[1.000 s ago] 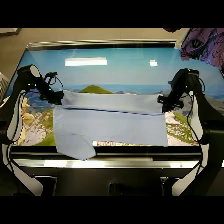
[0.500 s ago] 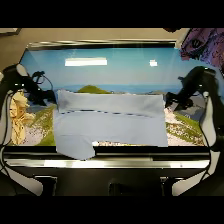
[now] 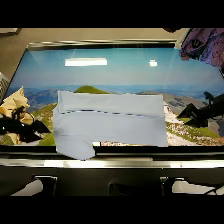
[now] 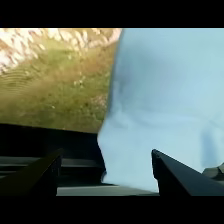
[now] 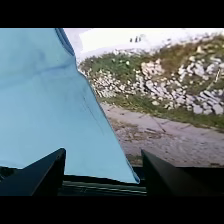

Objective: Fold the clothes and pants, and hang the long-sleeved shirts on hangers.

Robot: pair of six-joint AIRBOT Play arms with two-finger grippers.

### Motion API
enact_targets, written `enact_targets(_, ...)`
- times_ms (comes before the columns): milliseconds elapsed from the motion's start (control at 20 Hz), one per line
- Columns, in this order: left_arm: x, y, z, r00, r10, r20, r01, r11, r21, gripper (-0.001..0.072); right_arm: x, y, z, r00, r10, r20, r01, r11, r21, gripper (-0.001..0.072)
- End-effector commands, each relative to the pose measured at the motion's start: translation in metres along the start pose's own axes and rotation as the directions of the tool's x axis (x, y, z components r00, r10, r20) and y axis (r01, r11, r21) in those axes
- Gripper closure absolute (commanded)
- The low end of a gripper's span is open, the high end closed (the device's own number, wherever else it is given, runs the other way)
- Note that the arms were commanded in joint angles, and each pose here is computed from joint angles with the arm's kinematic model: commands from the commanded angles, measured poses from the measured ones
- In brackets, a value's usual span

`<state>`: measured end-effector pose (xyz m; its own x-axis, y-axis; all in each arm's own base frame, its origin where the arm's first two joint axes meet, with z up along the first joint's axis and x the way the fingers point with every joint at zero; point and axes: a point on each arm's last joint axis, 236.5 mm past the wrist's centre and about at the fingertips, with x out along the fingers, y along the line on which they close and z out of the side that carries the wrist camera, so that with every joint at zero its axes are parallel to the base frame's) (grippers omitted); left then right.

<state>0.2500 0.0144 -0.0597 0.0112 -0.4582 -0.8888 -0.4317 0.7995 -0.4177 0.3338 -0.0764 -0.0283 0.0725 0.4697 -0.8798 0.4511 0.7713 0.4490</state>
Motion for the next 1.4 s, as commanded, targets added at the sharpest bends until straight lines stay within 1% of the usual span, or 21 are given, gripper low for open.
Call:
enact_targets(0,0.04,-0.011,-0.052,0.989,-0.145,-0.019,0.144,0.989,-0.027,0.0081,0.011,-0.007,-0.018,1.0,0.026,-0.015,-0.026,0.999,0.026,0.0169)
enact_targets(150,0.057,-0.011,-0.072,0.982,-0.177,-0.062,0.175,0.984,-0.046,0.0094,0.011,-0.007,-0.019,0.999,0.028,-0.021,-0.027,0.999,0.026,0.017)
enact_targets(400,0.063,-0.009,-0.069,0.983,-0.177,-0.039,0.175,0.983,-0.055,0.011,0.012,-0.008,-0.019,0.999,0.025,-0.022,-0.024,0.999,0.023,0.017)
enact_targets(450,0.063,-0.008,-0.068,0.984,-0.176,-0.035,0.174,0.983,-0.055,0.0183,0.014,-0.01,-0.022,0.999,0.019,-0.03,-0.019,1.0,0.022,0.0181)
enact_targets(500,0.063,-0.008,-0.068,0.984,-0.176,-0.036,0.174,0.983,-0.052,0.0382,0.018,-0.014,-0.026,0.999,0.01,-0.046,-0.009,1.0,0.023,0.0189)
enact_targets(550,0.063,-0.009,-0.068,0.983,-0.18,-0.036,0.178,0.983,-0.054,0.0491,0.025,-0.02,-0.033,0.998,-0.001,-0.068,0.003,1.0,0.03,0.0189)
enact_targets(600,0.063,-0.012,-0.067,0.981,-0.192,-0.034,0.19,0.98,-0.059,0.0539,0.031,-0.024,-0.039,0.996,-0.006,-0.087,0.01,0.999,0.039,0.0188)
enact_targets(650,0.063,-0.014,-0.066,0.978,-0.204,-0.031,0.202,0.978,-0.054,0.0547,0.038,-0.028,-0.045,0.995,-0.006,-0.102,0.011,0.999,0.051,0.0188)
enact_targets(750,0.062,-0.018,-0.067,0.975,-0.219,-0.034,0.217,0.975,-0.048,0.0689,0.052,-0.031,-0.057,0.991,0.005,-0.131,0.004,0.998,0.067,0.0188)
enact_targets(900,0.062,-0.018,-0.068,0.975,-0.22,-0.036,0.218,0.975,-0.047,0.069,0.069,-0.029,-0.072,0.986,0.049,-0.162,-0.036,0.996,0.082,0.0188)
enact_targets(1150,0.062,-0.018,-0.068,0.975,-0.22,-0.036,0.218,0.975,-0.048,0.0689,0.081,-0.03,-0.088,0.978,0.069,-0.198,-0.052,0.995,0.087,0.0187)
enact_targets(1350,0.062,-0.018,-0.067,0.975,-0.219,-0.035,0.218,0.975,-0.048,0.0689,0.091,-0.024,-0.097,0.971,0.114,-0.211,-0.094,0.99,0.106,0.0188)
